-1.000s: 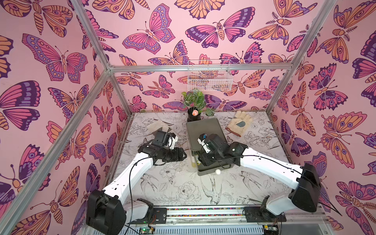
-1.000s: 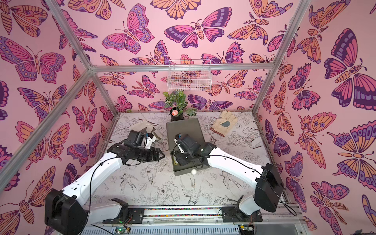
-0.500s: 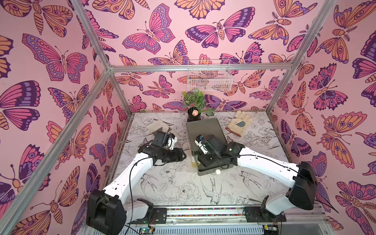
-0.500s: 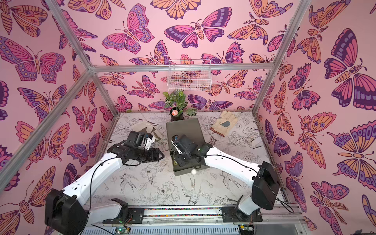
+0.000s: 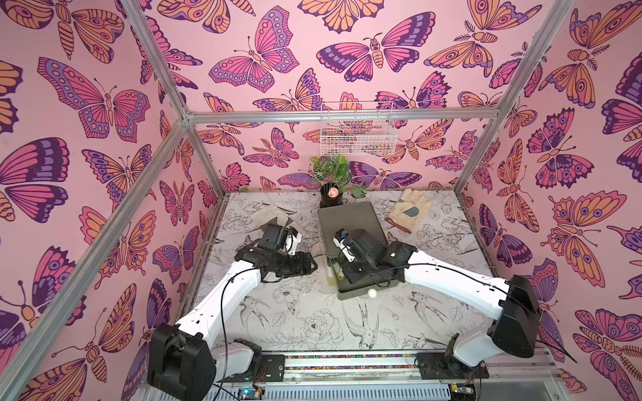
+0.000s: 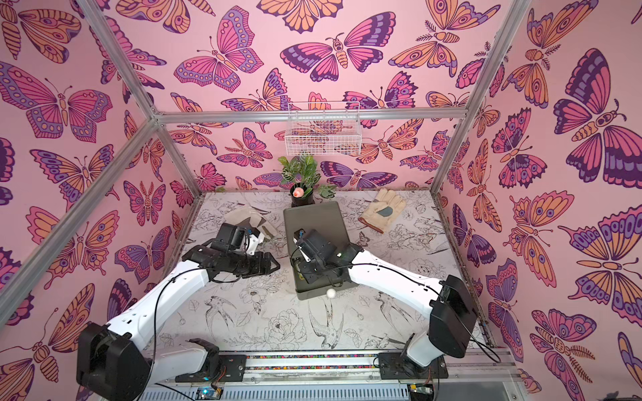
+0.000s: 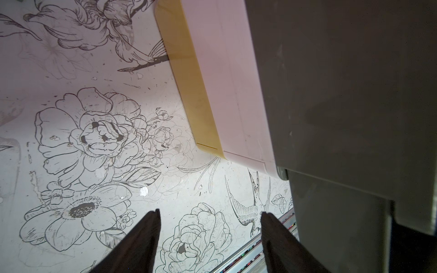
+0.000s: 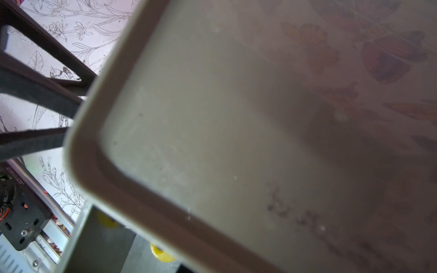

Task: Take the keys out of the drawer
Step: Pick up the key from the drawer.

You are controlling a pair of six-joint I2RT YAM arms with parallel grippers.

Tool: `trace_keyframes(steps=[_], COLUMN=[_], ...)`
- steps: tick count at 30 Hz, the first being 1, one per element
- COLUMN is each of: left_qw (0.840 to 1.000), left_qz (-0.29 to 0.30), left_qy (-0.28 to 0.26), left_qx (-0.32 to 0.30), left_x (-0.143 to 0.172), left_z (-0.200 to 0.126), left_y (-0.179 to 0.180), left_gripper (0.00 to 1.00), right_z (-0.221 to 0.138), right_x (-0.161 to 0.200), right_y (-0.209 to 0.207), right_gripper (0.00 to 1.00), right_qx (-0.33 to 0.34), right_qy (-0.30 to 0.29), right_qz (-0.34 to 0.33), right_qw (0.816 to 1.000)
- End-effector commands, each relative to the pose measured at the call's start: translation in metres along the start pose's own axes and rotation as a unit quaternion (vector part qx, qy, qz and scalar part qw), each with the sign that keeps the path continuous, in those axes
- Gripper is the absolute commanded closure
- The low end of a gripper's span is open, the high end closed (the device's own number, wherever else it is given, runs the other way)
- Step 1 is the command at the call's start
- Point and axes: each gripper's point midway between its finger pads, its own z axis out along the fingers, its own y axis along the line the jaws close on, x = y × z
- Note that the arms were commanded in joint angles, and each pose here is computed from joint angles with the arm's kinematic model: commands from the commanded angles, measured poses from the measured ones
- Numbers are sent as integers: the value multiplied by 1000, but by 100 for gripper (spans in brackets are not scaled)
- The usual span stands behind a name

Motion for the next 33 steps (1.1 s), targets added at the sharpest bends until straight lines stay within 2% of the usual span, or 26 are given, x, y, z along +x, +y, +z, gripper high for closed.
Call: trace_keyframes(steps=[1, 4, 10, 22, 28, 33], left_qw=[1000, 1000, 1000, 1000, 999, 998], left_qz=[-8, -8, -7, 1, 9, 18], left_qy=[9, 10, 9, 6, -9, -38], left_qx=[4, 3, 3, 14, 36, 54], left_x=[8, 9, 9, 4, -4, -14], left_z=[1, 1, 2, 2, -4, -22], left_y=[4, 5, 5, 1, -11, -25], left_gripper=[27, 27, 27, 27, 27, 27], right_z=[-3, -9, -29, -64, -100, -135], right_x=[-8, -12, -19, -10, -22, -37], right_y=[-1, -1, -4, -12, -18, -27], right_gripper=[90, 100, 100, 100, 100, 100], right_qx=[4, 2, 4, 5, 13, 27], right_qy=[-8, -19, -42, -56, -93, -125], right_qz=[4, 12, 27, 59, 78, 92], right_qw=[1000, 1000, 999, 997, 993, 988])
